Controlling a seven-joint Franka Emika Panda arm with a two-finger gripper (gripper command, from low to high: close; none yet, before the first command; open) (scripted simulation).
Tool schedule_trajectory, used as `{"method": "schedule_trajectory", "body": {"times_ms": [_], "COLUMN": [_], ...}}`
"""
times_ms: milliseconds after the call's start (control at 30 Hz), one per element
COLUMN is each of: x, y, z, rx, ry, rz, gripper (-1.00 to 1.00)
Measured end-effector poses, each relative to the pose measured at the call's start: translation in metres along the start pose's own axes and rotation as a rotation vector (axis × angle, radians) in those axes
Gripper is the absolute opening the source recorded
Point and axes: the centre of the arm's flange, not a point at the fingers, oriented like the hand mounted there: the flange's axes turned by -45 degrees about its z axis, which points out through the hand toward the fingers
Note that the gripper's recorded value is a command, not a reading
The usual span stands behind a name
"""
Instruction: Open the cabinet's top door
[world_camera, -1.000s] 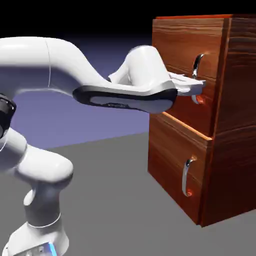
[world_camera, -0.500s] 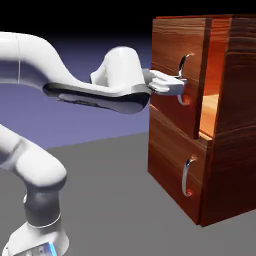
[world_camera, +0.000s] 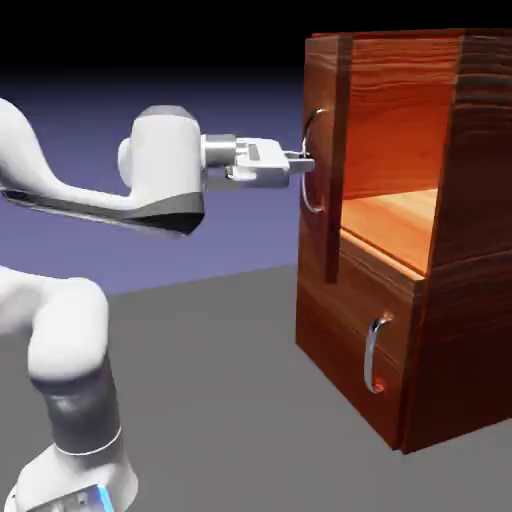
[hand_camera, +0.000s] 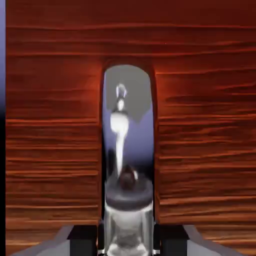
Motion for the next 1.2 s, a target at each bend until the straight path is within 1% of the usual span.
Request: {"method": "schedule_trajectory", "body": {"times_ms": [367, 667, 933, 1200], "x": [0.000, 0.000, 0.000, 0.000], "y": [0.019, 0.052, 0.097, 0.164], "z": [-0.040, -0.092, -0.143, -0.193], "rx": [0.113, 0.268, 0.439, 0.651], "ry": [0.000, 0.000, 0.000, 0.001], "rz": [-0.001, -0.001, 0.000, 0.000], "gripper": [-1.00, -1.00, -1.00, -1.00]}}
